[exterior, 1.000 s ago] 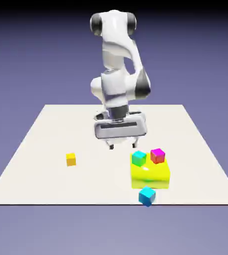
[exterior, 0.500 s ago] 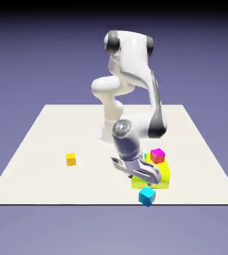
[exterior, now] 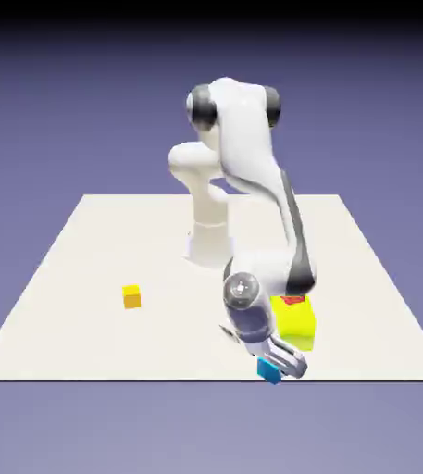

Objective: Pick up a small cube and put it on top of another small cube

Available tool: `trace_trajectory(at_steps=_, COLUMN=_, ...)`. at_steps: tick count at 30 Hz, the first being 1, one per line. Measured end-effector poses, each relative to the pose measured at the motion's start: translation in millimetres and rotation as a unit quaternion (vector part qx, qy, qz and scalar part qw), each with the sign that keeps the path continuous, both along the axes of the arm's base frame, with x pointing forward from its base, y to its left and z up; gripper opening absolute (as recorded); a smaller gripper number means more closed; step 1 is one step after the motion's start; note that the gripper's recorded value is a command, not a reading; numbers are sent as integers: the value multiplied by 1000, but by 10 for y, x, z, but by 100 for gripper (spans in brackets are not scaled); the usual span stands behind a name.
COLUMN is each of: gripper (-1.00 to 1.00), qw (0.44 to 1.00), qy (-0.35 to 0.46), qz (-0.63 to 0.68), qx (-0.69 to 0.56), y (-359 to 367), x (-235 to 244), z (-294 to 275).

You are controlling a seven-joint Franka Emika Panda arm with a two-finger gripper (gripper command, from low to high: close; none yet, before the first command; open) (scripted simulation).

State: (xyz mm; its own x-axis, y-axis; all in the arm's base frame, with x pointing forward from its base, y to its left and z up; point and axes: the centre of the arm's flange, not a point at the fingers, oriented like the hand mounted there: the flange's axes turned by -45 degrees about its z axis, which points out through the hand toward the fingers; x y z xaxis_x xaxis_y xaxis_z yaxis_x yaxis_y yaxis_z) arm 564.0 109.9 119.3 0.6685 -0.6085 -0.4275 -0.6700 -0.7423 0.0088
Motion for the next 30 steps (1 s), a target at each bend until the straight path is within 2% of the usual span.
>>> trace_trajectory(at_steps=1, gripper=0, qw=1000, qy=-3, qz=0, qx=3, y=22, x=-5, z=-19)
trace_trajectory(at_steps=2, gripper=-100, qw=1000, qy=-3, qz=0, qx=3, y=26, x=-6, z=-22)
trace_trajectory(at_steps=9, gripper=-100, qw=1000, qy=6, qz=-1, qx=-5, y=-68, x=32, z=114)
trace_trajectory(at_steps=18, gripper=-100, qw=1000, qy=-3, qz=-1, qx=4, y=-116, x=151, z=616)
trace_trajectory(at_steps=30, gripper=-100, qw=988, qy=14, qz=148, qx=47, y=558, x=-771, z=1632)
